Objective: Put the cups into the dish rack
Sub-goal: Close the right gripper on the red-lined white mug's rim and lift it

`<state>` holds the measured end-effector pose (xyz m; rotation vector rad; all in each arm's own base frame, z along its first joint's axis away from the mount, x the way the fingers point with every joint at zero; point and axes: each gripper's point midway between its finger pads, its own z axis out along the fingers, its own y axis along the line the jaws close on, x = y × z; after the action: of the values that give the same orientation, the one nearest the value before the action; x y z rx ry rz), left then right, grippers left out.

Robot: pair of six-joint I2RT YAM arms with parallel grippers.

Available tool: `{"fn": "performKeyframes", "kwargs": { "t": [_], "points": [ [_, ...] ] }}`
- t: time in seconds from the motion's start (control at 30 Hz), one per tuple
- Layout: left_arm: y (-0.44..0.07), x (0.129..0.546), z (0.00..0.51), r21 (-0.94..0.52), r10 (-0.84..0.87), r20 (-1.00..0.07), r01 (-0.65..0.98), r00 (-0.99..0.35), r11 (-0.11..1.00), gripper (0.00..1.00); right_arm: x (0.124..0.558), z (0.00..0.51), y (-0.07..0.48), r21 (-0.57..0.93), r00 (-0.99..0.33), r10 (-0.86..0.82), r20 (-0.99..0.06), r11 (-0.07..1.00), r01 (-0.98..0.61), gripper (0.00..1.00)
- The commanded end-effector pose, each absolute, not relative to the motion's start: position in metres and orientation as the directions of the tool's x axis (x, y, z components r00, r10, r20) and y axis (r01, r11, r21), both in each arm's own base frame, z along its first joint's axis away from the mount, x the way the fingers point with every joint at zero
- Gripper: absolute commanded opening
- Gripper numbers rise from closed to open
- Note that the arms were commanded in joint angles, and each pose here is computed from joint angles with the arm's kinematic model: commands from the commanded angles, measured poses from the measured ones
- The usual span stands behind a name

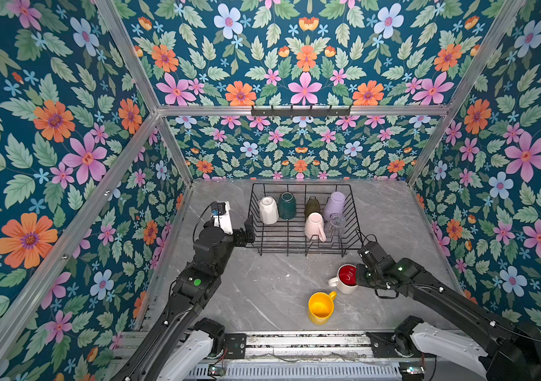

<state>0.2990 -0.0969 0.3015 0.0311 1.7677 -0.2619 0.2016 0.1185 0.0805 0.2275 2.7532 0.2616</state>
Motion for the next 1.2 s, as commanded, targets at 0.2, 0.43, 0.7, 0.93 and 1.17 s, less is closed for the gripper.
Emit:
{"fn": "performKeyframes", "kwargs": {
  "t": [0.2,0.43,0.7,0.93,1.17],
  "points": [
    [-0.092,0.298,0.304,-0.174,-0.144,-0.969,0.137,-0.202,0.975,1.00,0.216,0.071,0.123,0.205,-0.909,0.200,-0.365,0.970,0.131,0.11],
    [-0.090,0.298,0.303,-0.168,-0.140,-0.969,0.130,-0.203,0.977,1.00,0.212,0.073,0.120,0.201,-0.908,0.203,-0.365,0.970,0.136,0.00],
    [-0.086,0.301,0.306,-0.191,-0.170,-0.968,0.104,-0.185,0.976,1.00,0.196,0.100,0.106,0.228,-0.889,0.239,-0.392,0.961,0.157,0.00],
    [-0.096,0.298,0.316,-0.220,-0.193,-0.968,0.168,-0.161,0.961,1.00,0.185,0.148,0.088,0.271,-0.834,0.280,-0.476,0.948,0.164,0.00],
    [-0.136,0.284,0.334,-0.252,-0.210,-0.967,0.419,-0.145,0.872,0.99,0.202,0.207,0.126,0.495,-0.780,0.321,-0.536,0.869,0.018,0.00]
  ]
}}
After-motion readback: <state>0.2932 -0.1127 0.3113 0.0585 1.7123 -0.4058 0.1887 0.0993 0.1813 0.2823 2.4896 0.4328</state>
